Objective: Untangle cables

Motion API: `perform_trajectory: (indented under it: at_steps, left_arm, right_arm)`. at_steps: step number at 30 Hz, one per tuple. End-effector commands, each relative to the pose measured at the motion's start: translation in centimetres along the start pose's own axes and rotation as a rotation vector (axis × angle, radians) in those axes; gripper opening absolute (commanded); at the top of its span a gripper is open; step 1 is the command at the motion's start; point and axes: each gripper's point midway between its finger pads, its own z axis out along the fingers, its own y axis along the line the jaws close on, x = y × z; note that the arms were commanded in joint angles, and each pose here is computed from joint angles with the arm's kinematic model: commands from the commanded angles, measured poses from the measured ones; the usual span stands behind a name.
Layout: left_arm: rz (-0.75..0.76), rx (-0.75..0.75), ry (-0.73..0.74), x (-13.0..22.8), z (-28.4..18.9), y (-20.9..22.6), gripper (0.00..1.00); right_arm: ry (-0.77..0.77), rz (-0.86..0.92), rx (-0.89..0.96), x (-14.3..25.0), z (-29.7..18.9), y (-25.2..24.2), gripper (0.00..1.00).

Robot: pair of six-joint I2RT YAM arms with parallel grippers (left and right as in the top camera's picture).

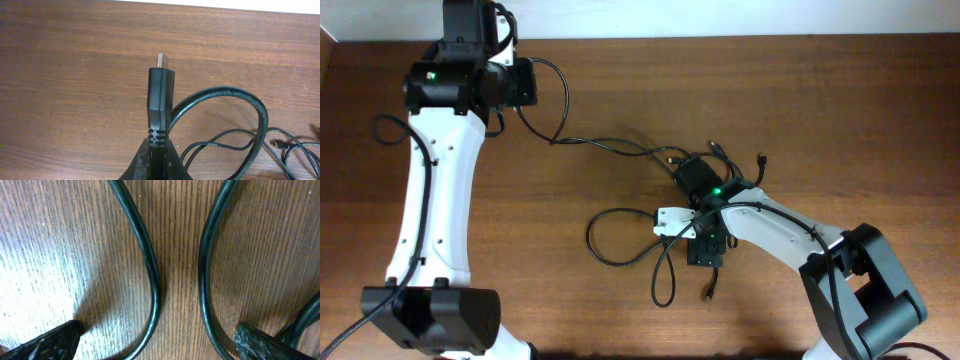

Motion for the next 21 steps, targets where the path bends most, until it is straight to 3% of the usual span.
perform_trajectory:
  at_steps: [1, 9, 11, 21]
  left_arm:
    - [0.014, 0.017, -0.031, -0.7, -1.2, -0.1, 0.0]
    - [0.033, 0.015, -0.031, -0.7, -1.2, -0.1, 0.0]
    - [0.033, 0.016, -0.031, -0.7, -1.2, -0.1, 0.0]
    - [0.033, 0.016, -0.03, -0.6, -1.2, -0.1, 0.0]
  right_arm:
    - [0.161, 0.005, -0.056, 3.6, 5.0, 2.5, 0.99]
    - [0.074, 0.008, -0.021, 1.7, 5.3, 1.4, 1.0]
    - [0.078, 0.008, -0.027, 1.8, 5.3, 1.6, 0.92]
    - [0.032, 0.014, -0.129, 1.7, 5.7, 4.2, 0.94]
